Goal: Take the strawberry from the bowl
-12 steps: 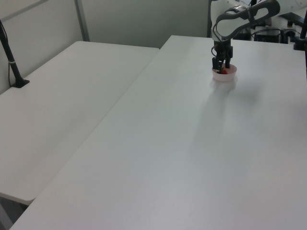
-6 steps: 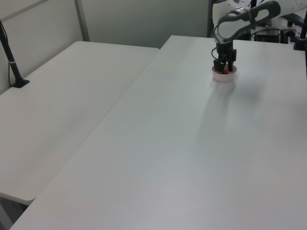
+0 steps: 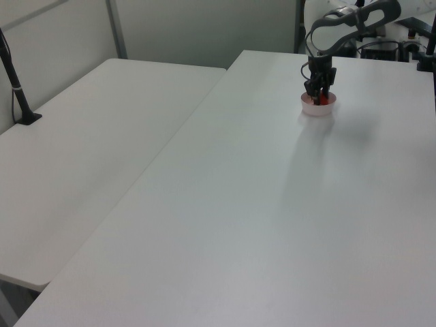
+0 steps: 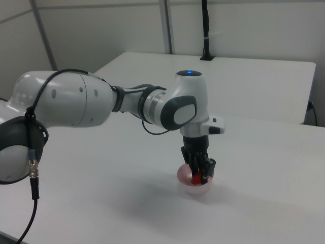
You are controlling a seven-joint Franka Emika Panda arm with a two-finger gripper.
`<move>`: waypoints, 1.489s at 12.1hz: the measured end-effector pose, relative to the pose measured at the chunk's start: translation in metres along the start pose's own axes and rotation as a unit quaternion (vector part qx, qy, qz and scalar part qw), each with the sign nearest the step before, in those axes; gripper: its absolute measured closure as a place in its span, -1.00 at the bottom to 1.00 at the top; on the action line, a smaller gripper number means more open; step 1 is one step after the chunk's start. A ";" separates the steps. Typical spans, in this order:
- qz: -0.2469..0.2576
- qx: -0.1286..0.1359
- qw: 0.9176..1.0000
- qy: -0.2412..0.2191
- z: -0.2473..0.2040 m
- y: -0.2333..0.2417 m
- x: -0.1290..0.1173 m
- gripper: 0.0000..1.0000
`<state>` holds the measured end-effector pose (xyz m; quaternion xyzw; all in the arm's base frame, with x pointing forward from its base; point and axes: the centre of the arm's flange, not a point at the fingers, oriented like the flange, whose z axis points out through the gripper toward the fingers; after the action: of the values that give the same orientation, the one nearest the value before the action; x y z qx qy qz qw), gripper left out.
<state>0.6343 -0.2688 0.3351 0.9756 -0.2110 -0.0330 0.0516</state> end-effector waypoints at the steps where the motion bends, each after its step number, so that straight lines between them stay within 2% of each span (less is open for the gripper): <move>1: 0.000 0.000 1.000 0.004 -0.005 0.000 0.000 0.10; 2: -0.007 0.000 1.000 0.004 -0.006 -0.001 0.000 0.04; 6: -0.017 0.001 1.000 0.004 -0.006 -0.002 -0.001 0.07; 13: -0.028 0.000 0.999 0.030 -0.050 0.004 -0.002 0.07; 15: -0.041 -0.003 0.999 0.028 -0.047 0.032 -0.002 0.07; 18: -0.051 -0.007 0.998 0.018 -0.035 0.117 -0.008 0.07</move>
<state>0.5821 -0.3688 0.3833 0.9852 -0.1594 -0.0191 0.0601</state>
